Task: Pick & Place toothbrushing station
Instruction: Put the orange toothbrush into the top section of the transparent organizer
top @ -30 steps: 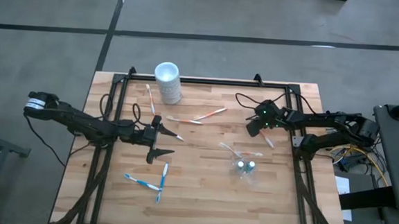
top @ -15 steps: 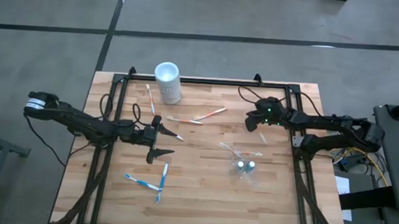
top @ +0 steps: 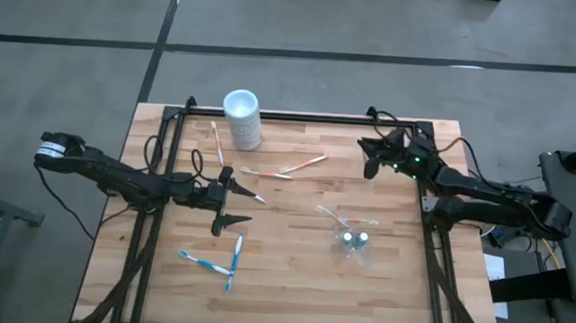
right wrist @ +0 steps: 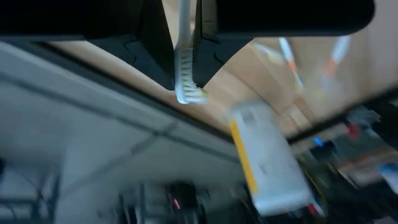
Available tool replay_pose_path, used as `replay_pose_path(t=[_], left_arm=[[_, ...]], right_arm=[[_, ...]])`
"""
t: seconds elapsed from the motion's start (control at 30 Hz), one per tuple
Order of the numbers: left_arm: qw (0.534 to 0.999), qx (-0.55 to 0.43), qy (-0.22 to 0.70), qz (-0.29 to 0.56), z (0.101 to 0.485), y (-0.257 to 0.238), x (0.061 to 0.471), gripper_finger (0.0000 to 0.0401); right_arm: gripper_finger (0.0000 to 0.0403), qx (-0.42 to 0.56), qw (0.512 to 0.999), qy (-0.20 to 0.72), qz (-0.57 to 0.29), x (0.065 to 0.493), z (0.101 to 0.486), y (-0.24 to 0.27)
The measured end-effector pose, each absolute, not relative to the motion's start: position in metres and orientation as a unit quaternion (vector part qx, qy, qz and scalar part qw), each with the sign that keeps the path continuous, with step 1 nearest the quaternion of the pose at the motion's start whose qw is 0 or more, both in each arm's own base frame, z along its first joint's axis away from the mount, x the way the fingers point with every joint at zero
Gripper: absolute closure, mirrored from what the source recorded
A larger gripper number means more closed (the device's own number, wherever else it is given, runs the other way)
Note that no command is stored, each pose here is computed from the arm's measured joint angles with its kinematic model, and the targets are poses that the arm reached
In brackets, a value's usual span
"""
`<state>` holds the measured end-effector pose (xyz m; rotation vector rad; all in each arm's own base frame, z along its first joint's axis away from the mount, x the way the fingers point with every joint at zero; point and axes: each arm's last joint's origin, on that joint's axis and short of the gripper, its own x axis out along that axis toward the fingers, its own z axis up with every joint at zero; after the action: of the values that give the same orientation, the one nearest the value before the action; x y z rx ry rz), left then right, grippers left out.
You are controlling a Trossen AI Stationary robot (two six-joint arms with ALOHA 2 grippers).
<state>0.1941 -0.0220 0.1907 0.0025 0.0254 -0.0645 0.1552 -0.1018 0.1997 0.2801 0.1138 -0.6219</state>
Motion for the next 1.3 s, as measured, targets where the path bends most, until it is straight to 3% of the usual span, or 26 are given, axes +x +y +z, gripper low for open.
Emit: replay_pose_path(t=[0.43, 0.83, 1.2, 1.3], left_arm=[[0.999, 0.001, 0.013, -0.032, 0.191, -0.022, 0.194, 0.0082], [0.999, 0.001, 0.013, -0.032, 0.191, -0.022, 0.194, 0.0082], [0.999, 0.001, 0.013, -0.032, 0.191, -0.022, 0.194, 0.0082], [0.999, 0.001, 0.013, -0.032, 0.191, -0.022, 0.194, 0.0082]], right_arm=[[0.0360, 0.066, 0.971, -0.140, -0.182, 0.139, 0.212, -0.085], [0.0360, 0.056, 0.981, -0.188, -0.001, 0.139, 0.228, -0.071], [0.0360, 0.085, 0.982, -0.152, 0.078, 0.166, 0.225, -0.058], [0.0360, 0.074, 0.977, -0.179, 0.091, 0.171, 0.226, -0.055]])
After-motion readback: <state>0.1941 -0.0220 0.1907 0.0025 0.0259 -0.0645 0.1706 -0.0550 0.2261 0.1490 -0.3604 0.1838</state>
